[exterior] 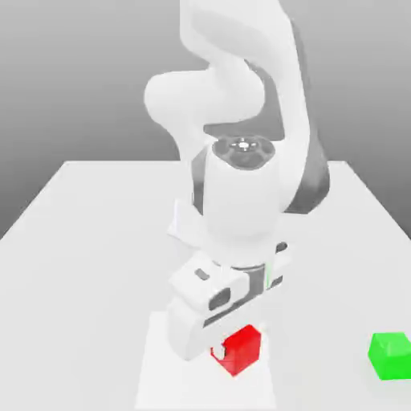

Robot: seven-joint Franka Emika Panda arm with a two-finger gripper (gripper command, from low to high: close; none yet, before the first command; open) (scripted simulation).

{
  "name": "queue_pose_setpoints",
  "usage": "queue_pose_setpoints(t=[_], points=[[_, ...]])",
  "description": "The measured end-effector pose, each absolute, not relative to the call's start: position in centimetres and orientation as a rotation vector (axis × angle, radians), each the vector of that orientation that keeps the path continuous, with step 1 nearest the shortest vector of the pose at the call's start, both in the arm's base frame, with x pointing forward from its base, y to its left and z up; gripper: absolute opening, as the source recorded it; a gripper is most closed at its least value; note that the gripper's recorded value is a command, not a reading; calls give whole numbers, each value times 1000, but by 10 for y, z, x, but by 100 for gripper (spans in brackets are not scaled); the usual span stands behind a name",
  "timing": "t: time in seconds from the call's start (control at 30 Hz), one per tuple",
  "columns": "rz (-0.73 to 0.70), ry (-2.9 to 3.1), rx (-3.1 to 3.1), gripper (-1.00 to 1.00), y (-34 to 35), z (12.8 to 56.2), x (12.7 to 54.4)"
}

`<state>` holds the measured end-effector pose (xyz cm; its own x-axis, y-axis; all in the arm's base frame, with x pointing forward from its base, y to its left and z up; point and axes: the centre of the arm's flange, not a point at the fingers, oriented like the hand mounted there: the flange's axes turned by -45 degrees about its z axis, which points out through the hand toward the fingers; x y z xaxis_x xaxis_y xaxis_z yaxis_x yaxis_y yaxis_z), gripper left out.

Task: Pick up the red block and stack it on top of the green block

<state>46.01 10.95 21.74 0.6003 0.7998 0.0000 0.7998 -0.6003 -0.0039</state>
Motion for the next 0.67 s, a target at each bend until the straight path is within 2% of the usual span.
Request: queue_pose_setpoints(t=[0.17, 0.23, 0.3, 0.33, 0.53, 0.67], points=[[4, -1973, -2441, -100, 231, 233, 435], [4, -2164, -2277, -100, 276, 218, 422], [3, -2226, -2217, -100, 291, 191, 416], [3, -2236, -2206, 100, 294, 184, 415], [1, -2241, -2201, 100, 295, 181, 414], [0, -2247, -2196, 100, 297, 223, 414]])
